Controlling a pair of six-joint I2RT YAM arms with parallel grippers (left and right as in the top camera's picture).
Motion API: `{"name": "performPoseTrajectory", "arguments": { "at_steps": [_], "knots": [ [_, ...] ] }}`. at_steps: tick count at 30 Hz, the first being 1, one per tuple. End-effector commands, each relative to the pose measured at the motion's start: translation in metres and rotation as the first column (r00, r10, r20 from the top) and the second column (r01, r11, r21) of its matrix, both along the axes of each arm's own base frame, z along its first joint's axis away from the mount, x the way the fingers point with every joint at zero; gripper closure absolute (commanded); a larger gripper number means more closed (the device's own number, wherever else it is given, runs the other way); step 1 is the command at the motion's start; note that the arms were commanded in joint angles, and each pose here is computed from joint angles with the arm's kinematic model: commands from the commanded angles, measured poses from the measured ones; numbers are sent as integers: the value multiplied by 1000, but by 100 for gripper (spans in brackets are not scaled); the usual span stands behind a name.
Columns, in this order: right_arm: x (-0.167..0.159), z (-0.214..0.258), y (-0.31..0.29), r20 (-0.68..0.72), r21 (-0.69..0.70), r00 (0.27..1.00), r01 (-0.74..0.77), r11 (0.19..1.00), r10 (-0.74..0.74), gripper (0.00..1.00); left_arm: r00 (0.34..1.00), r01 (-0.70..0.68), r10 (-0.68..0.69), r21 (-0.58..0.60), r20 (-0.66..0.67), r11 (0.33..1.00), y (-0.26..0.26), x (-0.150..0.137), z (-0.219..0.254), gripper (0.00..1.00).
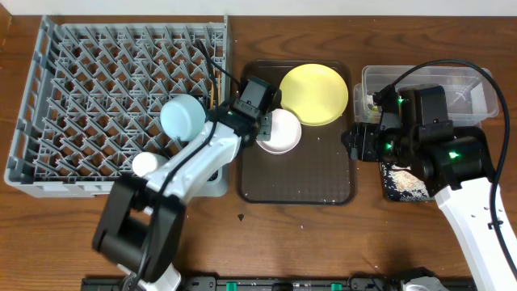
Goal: Sort waste into correct bins and load items into the dishwasher
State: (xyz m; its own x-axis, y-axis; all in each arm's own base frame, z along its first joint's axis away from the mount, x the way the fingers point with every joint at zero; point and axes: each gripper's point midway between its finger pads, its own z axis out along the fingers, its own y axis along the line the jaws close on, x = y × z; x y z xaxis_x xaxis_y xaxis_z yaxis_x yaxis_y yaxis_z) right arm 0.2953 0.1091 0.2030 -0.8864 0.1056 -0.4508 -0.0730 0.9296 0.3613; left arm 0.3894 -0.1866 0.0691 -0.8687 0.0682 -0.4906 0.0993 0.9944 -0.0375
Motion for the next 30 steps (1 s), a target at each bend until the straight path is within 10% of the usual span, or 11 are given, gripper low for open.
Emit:
{"name": "performPoseTrajectory", "arguments": {
  "at_steps": [1, 30],
  "knots": [
    [1, -1, -2, -11, 6, 1000, 13, 1000, -13, 35, 1000, 10, -10, 33, 10, 999, 2, 6, -11, 55],
    [0, -1, -2, -13, 7, 1000, 16, 1000, -15, 34, 939, 56, -167, -344, -301, 937, -57, -44, -43, 93]
  ]
}}
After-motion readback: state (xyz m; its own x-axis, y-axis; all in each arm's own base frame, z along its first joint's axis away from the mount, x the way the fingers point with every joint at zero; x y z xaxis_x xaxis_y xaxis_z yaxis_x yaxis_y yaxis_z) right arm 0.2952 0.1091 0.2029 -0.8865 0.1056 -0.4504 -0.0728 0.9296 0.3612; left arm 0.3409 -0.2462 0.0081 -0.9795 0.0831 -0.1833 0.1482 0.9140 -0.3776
